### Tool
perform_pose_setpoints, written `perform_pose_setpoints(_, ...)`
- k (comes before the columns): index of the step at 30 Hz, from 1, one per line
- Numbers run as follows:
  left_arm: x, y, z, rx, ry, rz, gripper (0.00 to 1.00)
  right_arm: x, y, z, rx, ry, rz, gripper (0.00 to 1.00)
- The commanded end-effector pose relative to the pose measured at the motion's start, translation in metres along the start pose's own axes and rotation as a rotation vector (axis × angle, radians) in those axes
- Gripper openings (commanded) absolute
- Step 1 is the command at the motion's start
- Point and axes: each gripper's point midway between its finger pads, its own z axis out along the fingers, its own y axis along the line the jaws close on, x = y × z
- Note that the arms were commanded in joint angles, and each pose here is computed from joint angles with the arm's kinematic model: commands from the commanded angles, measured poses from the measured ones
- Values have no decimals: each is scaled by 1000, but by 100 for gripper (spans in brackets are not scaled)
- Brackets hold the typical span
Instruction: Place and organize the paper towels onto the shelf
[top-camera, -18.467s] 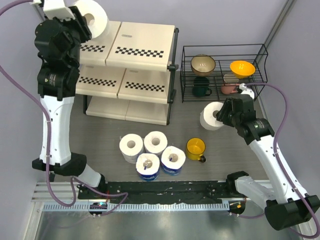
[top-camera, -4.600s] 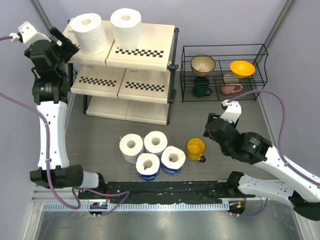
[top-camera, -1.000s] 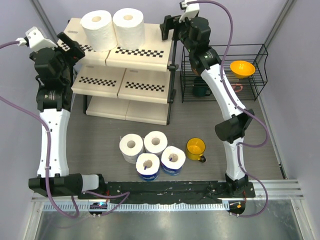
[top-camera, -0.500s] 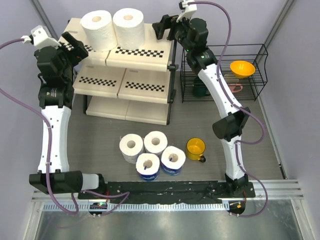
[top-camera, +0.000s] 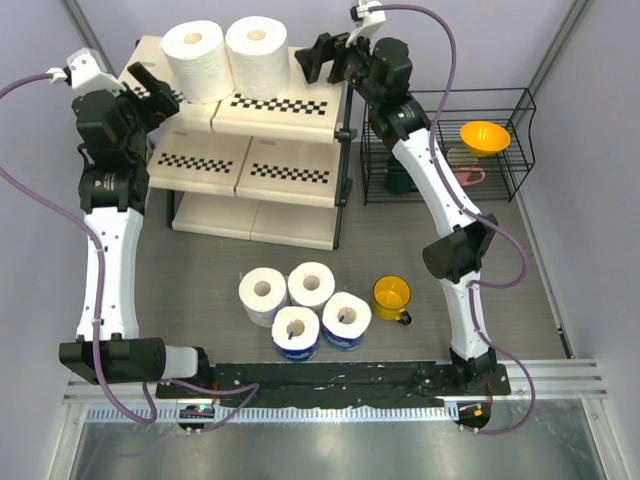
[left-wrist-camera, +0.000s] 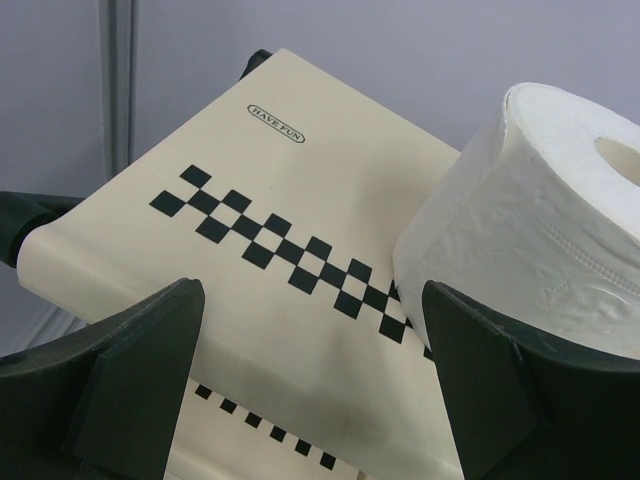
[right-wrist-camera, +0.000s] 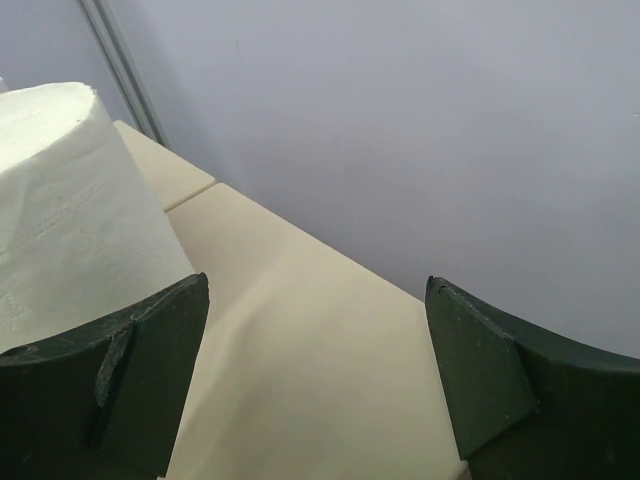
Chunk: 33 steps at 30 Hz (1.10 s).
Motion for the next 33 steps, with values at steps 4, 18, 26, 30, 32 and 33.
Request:
perform_pose_setpoints(4, -22, -8, -3, 37, -61, 2, 96, -8, 39, -2, -65, -7, -83, 95)
perform_pose_setpoints(18, -18, -9, -1, 43, -48, 5, 96, -4, 57, -5, -82, 16, -113, 95)
perform_pose_setpoints(26, -8, -14, 14, 63, -23, -9, 96, -5, 62, -11, -109, 29, -122, 95)
perform_pose_setpoints(30, 0, -16, 24, 72, 1, -19, 96, -6, 68, -13, -130, 34, -124, 95)
perform_pose_setpoints(32, 1, -16, 27, 77, 2, -21, 95, -7, 69, -15, -134, 35, -128, 95)
perform_pose_setpoints(33, 3, -16, 28, 75, 7, -22, 95, -8, 70, -16, -136, 35, -131, 95)
